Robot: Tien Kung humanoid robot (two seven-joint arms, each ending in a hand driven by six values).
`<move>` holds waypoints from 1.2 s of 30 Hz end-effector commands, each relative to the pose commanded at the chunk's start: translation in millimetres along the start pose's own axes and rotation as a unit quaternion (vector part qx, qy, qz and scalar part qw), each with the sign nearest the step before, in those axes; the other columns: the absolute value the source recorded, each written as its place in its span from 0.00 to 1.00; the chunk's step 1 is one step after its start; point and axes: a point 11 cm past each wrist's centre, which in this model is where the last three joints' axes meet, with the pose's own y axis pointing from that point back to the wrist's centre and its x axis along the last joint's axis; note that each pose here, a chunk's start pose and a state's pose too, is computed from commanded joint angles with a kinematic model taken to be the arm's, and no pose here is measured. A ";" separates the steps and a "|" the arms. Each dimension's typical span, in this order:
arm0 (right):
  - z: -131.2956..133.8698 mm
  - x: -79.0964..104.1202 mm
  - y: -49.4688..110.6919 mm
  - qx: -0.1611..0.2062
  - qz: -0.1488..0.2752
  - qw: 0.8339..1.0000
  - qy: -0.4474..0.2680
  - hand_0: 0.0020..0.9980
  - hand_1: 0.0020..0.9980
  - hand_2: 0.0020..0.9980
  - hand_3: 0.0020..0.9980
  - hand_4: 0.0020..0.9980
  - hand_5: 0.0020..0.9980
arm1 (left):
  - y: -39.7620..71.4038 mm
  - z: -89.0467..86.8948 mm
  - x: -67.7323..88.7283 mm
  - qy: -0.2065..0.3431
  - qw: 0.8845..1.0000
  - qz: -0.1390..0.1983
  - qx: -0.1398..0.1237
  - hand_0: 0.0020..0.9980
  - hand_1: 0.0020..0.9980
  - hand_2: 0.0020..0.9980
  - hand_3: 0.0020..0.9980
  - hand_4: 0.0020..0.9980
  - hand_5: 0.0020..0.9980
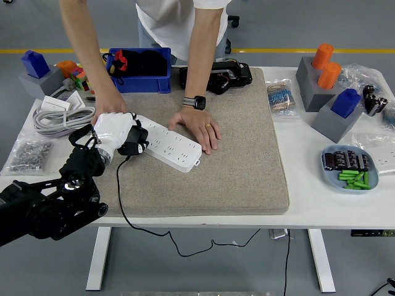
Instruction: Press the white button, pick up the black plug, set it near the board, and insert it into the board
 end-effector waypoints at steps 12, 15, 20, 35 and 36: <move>-0.1 0.5 0.0 0.000 0.000 1.000 -0.001 0.62 0.59 0.58 0.58 0.64 0.37 | -2.0 -0.2 3.2 0.009 1.000 0.001 0.003 0.35 0.49 0.48 0.57 0.76 0.00; 0.0 0.2 0.0 0.000 0.000 1.000 -0.001 0.62 0.59 0.58 0.58 0.64 0.37 | -1.9 -0.6 2.7 0.015 1.000 -0.002 0.005 0.59 0.67 0.61 0.70 0.95 0.27; 0.1 -0.5 0.0 0.000 -0.001 1.000 -0.001 0.62 0.59 0.58 0.58 0.64 0.37 | -1.0 -1.6 -0.7 0.020 1.000 -0.011 0.007 0.59 0.67 0.61 0.70 0.95 0.27; 0.2 -0.3 0.0 -0.001 -0.001 1.000 -0.002 0.62 0.59 0.58 0.58 0.64 0.36 | 0.0 5.5 2.1 0.045 0.999 -0.006 -0.016 0.97 1.00 1.00 1.00 1.00 0.83; 0.3 -0.2 0.0 -0.001 -0.001 1.000 -0.002 0.62 0.59 0.58 0.58 0.64 0.36 | 0.2 6.0 2.5 0.047 0.999 -0.005 -0.017 0.97 1.00 1.00 1.00 1.00 0.83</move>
